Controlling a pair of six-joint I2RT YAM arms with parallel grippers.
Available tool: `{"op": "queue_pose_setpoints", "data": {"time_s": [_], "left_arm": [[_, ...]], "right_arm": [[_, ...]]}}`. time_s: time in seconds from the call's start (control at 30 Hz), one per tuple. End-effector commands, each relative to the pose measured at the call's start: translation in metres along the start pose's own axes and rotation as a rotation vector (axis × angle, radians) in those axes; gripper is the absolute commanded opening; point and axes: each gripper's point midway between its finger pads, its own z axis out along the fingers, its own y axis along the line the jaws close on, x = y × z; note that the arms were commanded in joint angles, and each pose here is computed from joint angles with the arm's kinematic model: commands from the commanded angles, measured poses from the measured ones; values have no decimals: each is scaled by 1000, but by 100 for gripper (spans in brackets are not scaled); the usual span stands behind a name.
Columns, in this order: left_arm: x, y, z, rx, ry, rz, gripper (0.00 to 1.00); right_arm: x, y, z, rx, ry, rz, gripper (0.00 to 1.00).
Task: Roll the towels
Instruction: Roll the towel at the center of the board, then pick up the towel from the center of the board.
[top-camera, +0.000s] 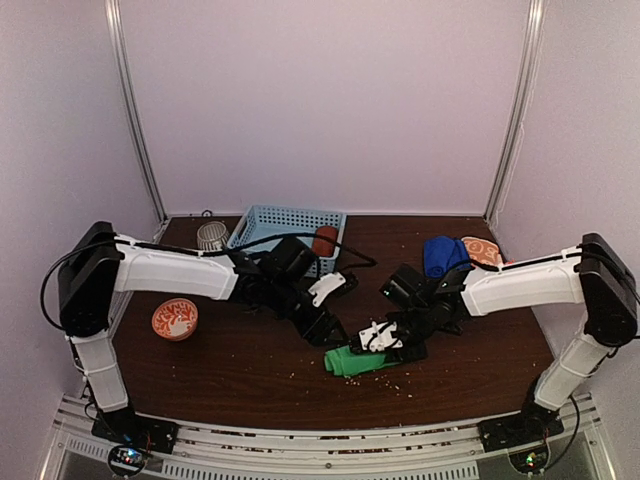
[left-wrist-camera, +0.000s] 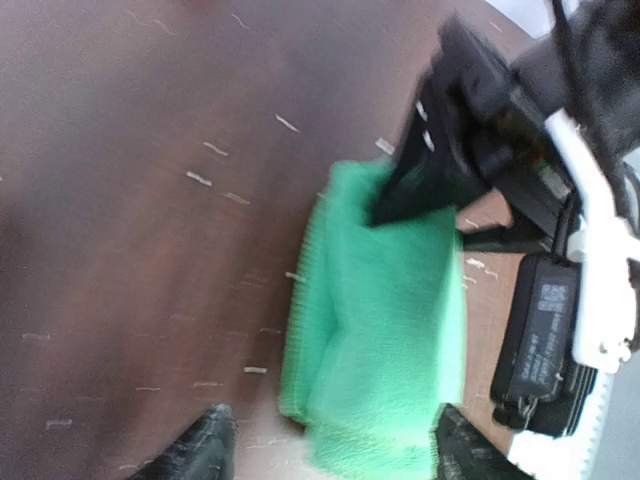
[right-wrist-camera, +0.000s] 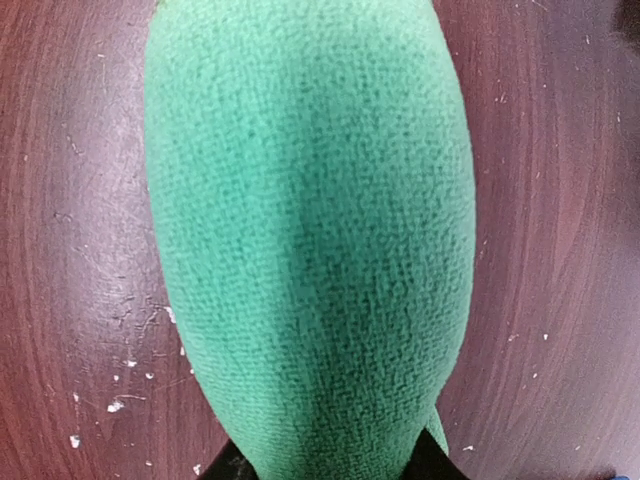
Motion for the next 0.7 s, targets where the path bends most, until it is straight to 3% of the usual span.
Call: {"op": "queue_pose_setpoints", "data": {"time_s": [0.0, 0.13, 0.23, 0.27, 0.3, 0.33, 0.4, 0.47, 0.53, 0.57, 0.67], "left_arm": [[-21, 44, -40, -325, -160, 26, 77], [-37, 43, -96, -454, -354, 95, 78], [-47, 57, -153, -660, -503, 89, 82], [-49, 72, -186, -820, -583, 33, 94], [-44, 95, -229, -1043, -685, -89, 98], [-42, 104, -256, -1163, -739, -135, 98], [-56, 107, -278, -1263, -731, -34, 98], [-80, 93, -273, -1175, -720, 58, 92], [-99, 60, -237, -915, -659, 250, 66], [-101, 43, -220, -809, -631, 319, 58], [-97, -9, -187, -649, -604, 473, 52]], "right_arm": [[41, 72, 17, -376, 140, 55, 28], [39, 65, 16, -446, 161, 99, 28], [41, 60, 18, -504, 197, 154, 27], [40, 57, 19, -522, 205, 177, 26], [41, 55, 20, -544, 217, 206, 26], [41, 52, 23, -568, 229, 237, 26], [45, 50, 28, -628, 254, 297, 26], [47, 51, 29, -685, 262, 338, 25], [49, 51, 30, -720, 268, 360, 25], [49, 51, 30, -724, 272, 363, 25], [51, 49, 35, -731, 287, 380, 26]]}}
